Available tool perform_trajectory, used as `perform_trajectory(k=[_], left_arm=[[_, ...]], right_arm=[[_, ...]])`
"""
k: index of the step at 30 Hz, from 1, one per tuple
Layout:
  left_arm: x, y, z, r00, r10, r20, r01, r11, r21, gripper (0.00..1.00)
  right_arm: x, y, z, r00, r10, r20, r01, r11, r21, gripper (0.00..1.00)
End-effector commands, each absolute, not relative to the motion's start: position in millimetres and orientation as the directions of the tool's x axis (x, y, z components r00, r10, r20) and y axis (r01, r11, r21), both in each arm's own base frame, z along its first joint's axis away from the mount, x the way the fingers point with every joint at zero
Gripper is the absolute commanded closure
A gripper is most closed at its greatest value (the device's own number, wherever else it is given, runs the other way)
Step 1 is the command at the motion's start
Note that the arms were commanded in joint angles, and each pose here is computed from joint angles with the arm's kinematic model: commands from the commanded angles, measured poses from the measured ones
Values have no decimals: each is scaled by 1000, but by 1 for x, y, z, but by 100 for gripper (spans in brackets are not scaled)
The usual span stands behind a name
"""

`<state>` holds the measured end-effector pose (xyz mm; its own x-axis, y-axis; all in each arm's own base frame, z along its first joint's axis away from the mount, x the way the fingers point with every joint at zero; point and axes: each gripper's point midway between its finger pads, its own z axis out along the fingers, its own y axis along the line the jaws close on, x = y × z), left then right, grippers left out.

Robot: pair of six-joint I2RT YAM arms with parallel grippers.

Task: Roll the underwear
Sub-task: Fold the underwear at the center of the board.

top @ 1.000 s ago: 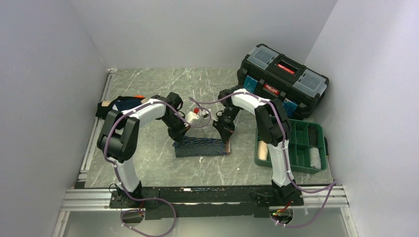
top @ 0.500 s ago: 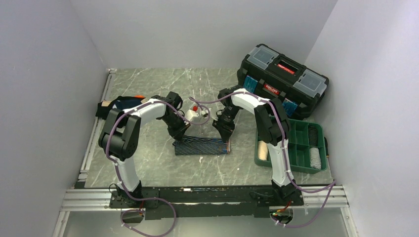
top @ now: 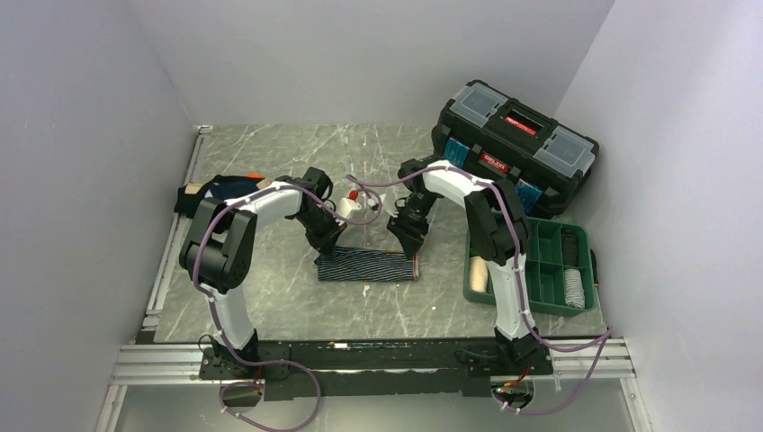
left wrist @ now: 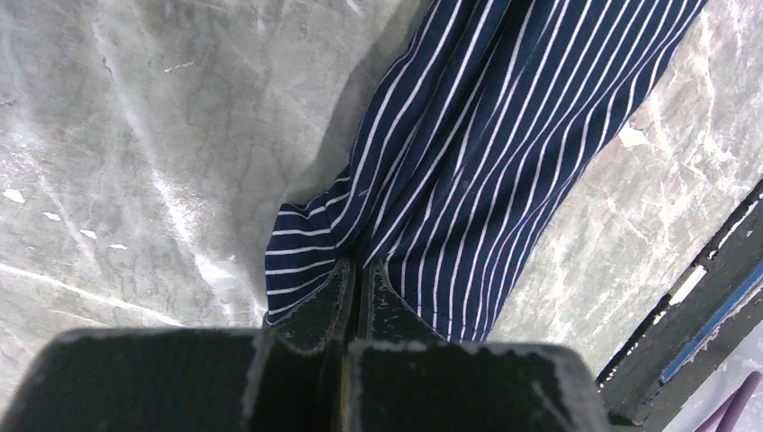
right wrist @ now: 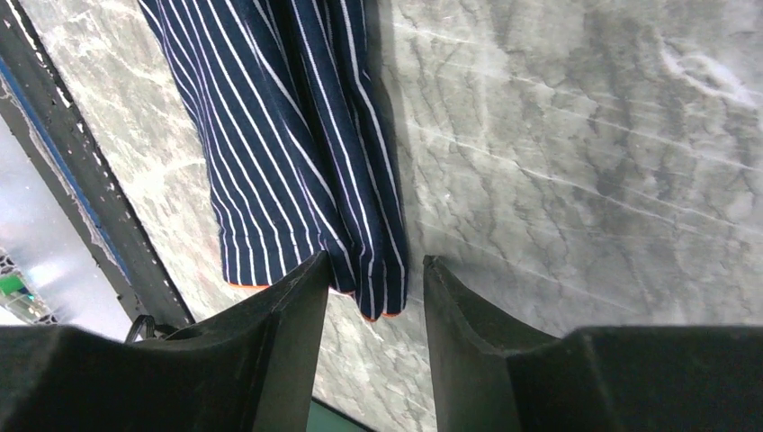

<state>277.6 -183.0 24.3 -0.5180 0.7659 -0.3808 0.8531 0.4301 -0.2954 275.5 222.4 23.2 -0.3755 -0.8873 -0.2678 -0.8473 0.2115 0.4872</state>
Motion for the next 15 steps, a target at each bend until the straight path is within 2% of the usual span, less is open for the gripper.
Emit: perform_trajectory(k=[1, 3, 7, 15], left_arm=[[289, -181, 25, -537, 741, -402, 844, 471, -257, 100], [289, -181, 23, -549, 734, -399, 836, 485, -258, 100], [289, -182, 23, -569, 717, -403, 822, 504, -265, 91], [296, -187, 42, -577, 677, -458, 815, 512, -271, 80]], right_arm=[[291, 220, 47, -370, -868, -333, -882, 215, 419, 53], [292, 219, 54, -378, -857, -351, -883, 220, 416, 50], [293, 217, 68, -404, -827, -391, -878, 231, 419, 48], [290, 213, 84, -433, -783, -446, -875, 247, 416, 48]])
